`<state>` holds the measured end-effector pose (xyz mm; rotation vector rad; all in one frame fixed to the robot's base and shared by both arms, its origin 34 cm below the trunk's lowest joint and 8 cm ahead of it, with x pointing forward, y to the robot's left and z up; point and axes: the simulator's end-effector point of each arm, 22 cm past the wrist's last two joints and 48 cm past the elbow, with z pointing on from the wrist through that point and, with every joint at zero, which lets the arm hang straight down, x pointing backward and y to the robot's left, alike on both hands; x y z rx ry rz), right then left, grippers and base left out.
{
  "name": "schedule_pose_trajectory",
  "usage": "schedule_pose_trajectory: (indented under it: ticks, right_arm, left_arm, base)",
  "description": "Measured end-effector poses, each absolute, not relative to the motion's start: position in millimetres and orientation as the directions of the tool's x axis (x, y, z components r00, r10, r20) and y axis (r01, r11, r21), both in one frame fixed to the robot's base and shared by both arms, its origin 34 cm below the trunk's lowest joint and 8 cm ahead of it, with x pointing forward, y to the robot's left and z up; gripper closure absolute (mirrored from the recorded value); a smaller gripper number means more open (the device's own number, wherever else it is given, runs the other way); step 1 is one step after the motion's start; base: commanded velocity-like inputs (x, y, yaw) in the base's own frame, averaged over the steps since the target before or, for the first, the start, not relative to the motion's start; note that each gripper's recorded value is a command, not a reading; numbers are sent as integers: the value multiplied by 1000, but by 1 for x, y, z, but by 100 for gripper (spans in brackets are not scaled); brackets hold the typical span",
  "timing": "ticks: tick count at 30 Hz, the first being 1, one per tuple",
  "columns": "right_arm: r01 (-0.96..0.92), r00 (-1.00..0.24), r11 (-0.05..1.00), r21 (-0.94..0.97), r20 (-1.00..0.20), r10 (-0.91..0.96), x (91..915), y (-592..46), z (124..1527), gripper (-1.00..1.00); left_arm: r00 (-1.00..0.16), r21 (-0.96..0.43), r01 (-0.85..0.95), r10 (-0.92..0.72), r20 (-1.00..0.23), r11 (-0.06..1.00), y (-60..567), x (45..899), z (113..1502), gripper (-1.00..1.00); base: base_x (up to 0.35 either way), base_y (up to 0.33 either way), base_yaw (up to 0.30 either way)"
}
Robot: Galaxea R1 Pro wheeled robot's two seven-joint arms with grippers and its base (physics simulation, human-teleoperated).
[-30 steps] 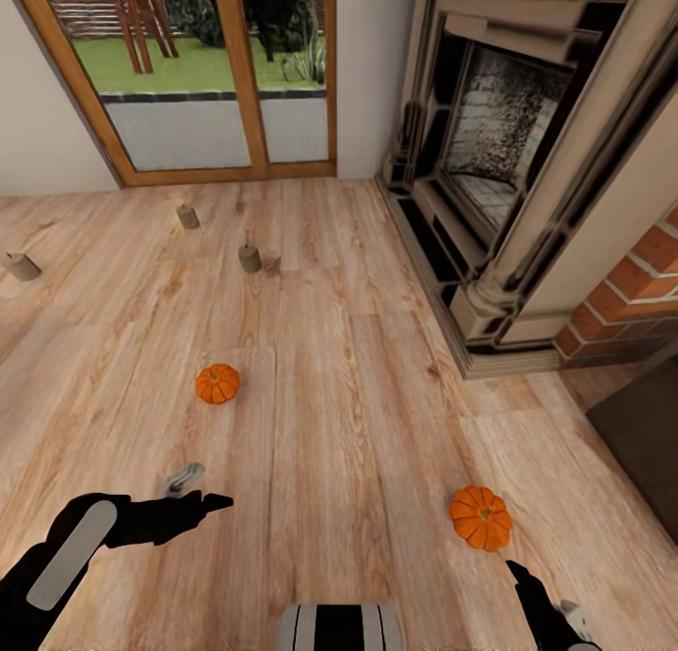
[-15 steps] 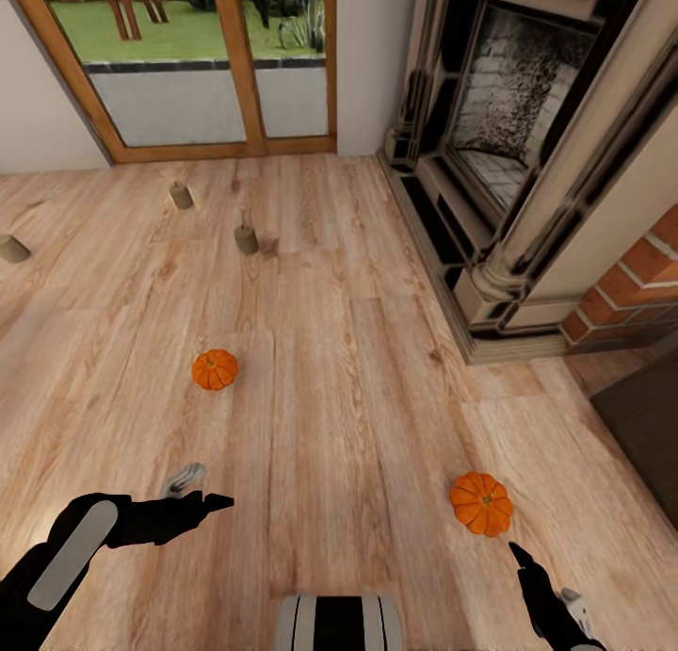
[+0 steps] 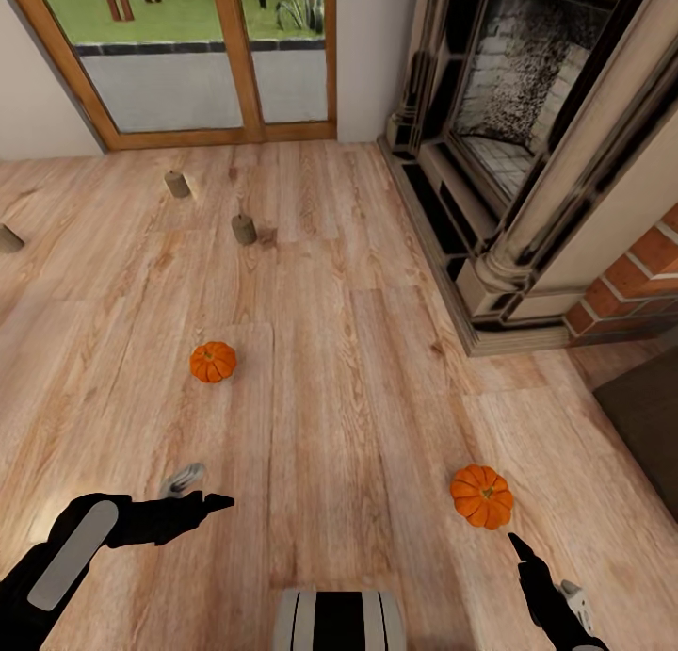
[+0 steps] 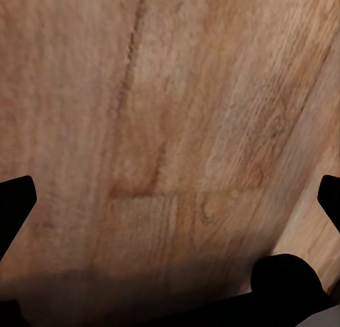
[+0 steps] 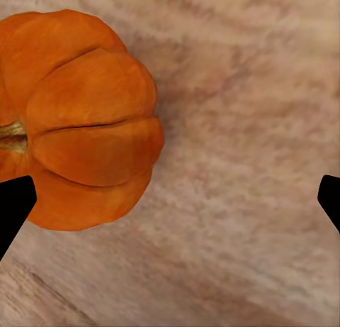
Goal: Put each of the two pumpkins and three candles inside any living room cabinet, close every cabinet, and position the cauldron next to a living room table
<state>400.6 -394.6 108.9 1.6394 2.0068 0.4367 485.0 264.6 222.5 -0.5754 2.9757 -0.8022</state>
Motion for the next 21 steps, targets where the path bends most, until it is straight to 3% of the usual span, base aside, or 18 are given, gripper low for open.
schedule_pose_trajectory:
  ticks: [21]
  right_arm:
    - [808, -143, 221, 546, -183, 973, 401, -392, 109, -100]
  left_arm:
    - [-935, -487, -342, -342, 91, 804, 262, 483, 222, -100]
  base:
    - [138, 0, 0]
